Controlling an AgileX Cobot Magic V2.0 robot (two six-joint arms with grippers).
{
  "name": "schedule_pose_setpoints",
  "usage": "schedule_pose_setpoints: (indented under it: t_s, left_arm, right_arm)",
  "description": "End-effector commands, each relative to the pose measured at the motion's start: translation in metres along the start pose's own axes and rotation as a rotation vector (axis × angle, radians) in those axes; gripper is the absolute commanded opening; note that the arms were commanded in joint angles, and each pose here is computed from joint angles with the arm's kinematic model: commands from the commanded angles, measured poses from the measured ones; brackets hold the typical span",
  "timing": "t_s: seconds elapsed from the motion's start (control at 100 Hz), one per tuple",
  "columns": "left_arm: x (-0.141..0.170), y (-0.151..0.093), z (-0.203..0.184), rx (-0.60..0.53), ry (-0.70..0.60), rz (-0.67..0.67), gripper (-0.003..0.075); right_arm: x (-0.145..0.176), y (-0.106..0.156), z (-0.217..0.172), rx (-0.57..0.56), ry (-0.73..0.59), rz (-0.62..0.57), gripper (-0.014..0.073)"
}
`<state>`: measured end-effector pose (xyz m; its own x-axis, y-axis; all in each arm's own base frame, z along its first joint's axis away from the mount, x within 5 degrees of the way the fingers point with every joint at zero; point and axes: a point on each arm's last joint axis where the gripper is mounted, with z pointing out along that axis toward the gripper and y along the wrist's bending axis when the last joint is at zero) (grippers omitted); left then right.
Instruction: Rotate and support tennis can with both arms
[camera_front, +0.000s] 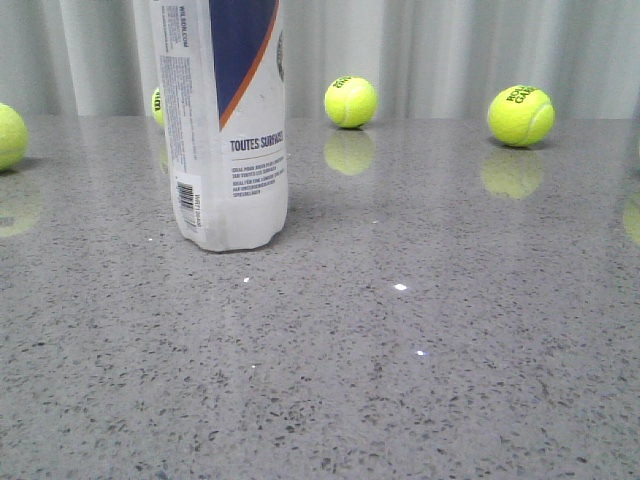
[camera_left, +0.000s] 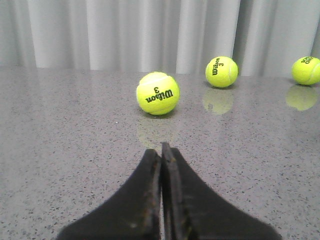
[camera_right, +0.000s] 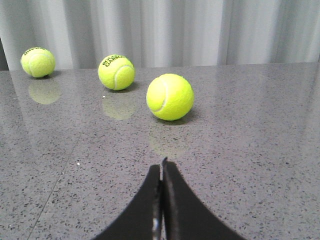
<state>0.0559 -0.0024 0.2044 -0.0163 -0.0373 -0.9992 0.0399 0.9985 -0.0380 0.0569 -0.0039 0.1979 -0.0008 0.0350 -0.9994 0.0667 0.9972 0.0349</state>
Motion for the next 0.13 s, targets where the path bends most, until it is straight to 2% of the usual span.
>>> schedule_pose_setpoints:
  t_s: [0.0,0.12]
  left_arm:
    - [0.0071,0.0004,-0.0009,0.001,-0.065,-0.002,-0.0021]
    - [0.0071,0.0004,-0.0009,0.001,-0.065,-0.002,-0.0021]
  right_arm:
    - [-0.0151,0.0005,-0.0036,-0.002,-0.126,-0.006,-0.0056]
    - [-0.0151,0.0005,-0.0036,-0.002,-0.126,-0.006,-0.0056]
